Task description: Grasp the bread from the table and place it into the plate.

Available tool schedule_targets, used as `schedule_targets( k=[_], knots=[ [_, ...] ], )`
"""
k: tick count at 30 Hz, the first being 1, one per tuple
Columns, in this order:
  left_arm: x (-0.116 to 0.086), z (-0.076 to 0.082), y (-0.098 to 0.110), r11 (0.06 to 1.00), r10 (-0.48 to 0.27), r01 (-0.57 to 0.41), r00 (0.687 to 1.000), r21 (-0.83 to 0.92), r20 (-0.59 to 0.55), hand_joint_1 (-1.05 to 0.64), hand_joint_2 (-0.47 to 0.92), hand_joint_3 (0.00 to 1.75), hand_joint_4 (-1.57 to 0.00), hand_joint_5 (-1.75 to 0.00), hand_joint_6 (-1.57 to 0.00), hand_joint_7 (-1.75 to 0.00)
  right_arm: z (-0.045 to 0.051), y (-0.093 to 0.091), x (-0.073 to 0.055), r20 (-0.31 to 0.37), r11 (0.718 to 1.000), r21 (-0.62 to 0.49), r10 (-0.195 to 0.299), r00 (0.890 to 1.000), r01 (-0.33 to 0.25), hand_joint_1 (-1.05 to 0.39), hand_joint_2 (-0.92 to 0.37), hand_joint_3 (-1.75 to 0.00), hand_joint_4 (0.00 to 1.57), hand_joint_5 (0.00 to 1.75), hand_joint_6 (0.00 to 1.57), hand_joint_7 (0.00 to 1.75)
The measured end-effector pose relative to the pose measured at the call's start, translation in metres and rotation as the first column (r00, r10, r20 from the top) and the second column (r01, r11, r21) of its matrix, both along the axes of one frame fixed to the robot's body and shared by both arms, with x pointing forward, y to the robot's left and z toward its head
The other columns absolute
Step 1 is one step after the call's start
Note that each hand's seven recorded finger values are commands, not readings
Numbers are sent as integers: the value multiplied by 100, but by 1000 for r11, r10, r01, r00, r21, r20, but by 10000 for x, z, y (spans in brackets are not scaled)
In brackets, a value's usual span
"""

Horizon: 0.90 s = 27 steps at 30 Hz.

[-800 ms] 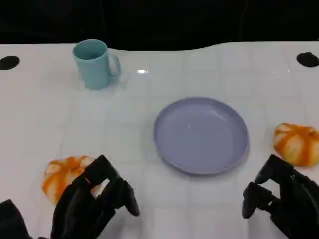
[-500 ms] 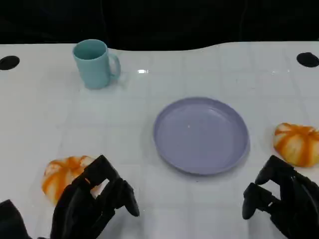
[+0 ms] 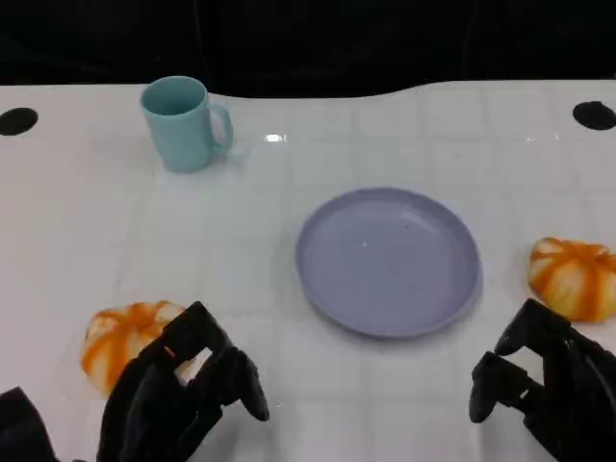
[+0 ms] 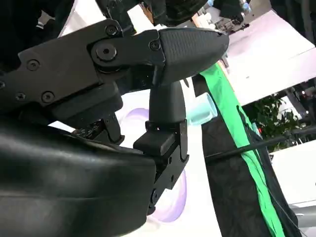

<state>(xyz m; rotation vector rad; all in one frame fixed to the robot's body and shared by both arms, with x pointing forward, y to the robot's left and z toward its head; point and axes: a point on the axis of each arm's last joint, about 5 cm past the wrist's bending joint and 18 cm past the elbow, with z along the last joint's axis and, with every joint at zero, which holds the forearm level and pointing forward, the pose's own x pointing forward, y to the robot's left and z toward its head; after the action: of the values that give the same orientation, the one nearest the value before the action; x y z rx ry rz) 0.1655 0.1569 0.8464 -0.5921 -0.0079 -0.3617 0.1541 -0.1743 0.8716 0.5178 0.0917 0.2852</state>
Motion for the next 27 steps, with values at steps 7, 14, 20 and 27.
schedule_targets(
  k=[7, 14, 20, 27],
  knots=[
    [9, 53, 49, 990, 38, -48, 996, 132, 76, -58, 92, 29, -59, -109, -73, -29, 0, 8, 1, 0, 1000, 1, 3, 1000, -3, -59, -92, -32, 75, 175, 62, 156],
    [37, 236, 130, 924, 44, -115, 979, 364, 198, -59, 92, 27, -48, -94, -67, -11, 7, 10, 3, 3, 1000, -1, 4, 1000, -4, -58, -92, -34, 75, 175, 62, 156],
    [41, 474, 236, 772, -33, -154, 959, 617, 280, -52, 92, 16, -29, -66, -48, 0, 17, 8, 3, 8, 1000, -3, 4, 1000, -4, -58, -92, -33, 75, 175, 62, 155],
    [43, 720, 334, 476, -122, -277, 919, 835, 375, -56, 92, 10, -26, -44, -41, 0, 33, 4, 5, 14, 1000, -6, 7, 1000, -7, -58, -92, -35, 75, 175, 62, 156]
  ],
)
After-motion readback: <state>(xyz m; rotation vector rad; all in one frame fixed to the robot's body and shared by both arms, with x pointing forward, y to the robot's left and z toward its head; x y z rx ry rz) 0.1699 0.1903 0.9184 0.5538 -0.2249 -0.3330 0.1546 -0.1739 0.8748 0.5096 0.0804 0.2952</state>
